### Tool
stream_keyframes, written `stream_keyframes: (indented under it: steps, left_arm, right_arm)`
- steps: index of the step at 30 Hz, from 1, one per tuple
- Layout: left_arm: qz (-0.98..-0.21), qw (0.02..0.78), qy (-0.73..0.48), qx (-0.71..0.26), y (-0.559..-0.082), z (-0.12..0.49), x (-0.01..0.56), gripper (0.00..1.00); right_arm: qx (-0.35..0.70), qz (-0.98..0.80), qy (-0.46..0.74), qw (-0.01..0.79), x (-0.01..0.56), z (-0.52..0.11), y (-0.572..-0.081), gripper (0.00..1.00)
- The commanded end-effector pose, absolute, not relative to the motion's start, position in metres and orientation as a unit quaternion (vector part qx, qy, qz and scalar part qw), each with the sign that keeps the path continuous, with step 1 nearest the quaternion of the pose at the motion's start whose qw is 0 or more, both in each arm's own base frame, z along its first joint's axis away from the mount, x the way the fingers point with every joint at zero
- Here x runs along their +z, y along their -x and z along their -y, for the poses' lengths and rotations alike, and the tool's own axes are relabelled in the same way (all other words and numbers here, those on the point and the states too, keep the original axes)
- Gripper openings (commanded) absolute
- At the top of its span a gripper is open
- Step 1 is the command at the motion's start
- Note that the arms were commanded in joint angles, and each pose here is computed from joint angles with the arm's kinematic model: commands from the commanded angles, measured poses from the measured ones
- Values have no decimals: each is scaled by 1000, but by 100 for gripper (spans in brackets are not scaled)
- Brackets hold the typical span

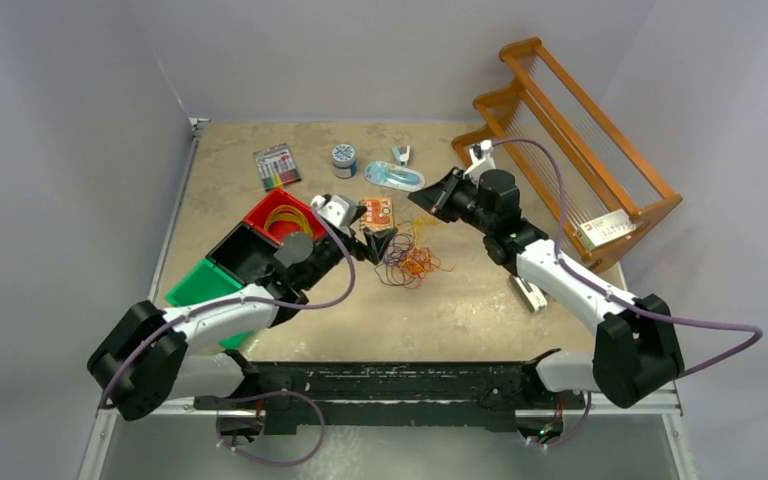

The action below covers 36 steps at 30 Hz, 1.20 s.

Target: Untangle the cables

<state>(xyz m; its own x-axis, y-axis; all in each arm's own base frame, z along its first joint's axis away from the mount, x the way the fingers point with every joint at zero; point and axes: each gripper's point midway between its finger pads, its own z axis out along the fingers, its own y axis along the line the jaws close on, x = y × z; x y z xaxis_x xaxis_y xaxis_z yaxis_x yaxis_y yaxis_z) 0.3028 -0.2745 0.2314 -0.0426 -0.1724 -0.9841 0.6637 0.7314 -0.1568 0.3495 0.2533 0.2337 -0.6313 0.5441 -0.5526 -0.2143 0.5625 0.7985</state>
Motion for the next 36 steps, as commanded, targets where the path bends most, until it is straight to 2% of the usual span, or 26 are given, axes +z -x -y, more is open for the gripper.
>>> stream_keyframes:
  steps: [1, 5, 11, 21, 26, 36]
  left_arm:
    - [-563, 734, -218, -311, -297, 291, 267, 84]
    - [-542, 734, -236, -335, -290, 315, 268, 84]
    - [-525, 755, -161, -357, -303, 314, 264, 82]
    - [-484, 768, -113, -404, -319, 332, 272, 72]
    - [-482, 768, -115, -405, -330, 346, 273, 58]
    - [-509, 744, -146, -407, -339, 369, 232, 49]
  right_arm:
    - [482, -754, -69, 440, 273, -261, -349, 0]
    - [483, -755, -73, 438, 273, -261, -348, 0]
    - [493, -752, -66, 433, 278, -262, -343, 0]
    - [499, -751, -57, 429, 281, -264, -338, 0]
    - [505, -749, -53, 426, 283, -266, -337, 0]
    - [525, -739, -36, 421, 297, -272, -331, 0]
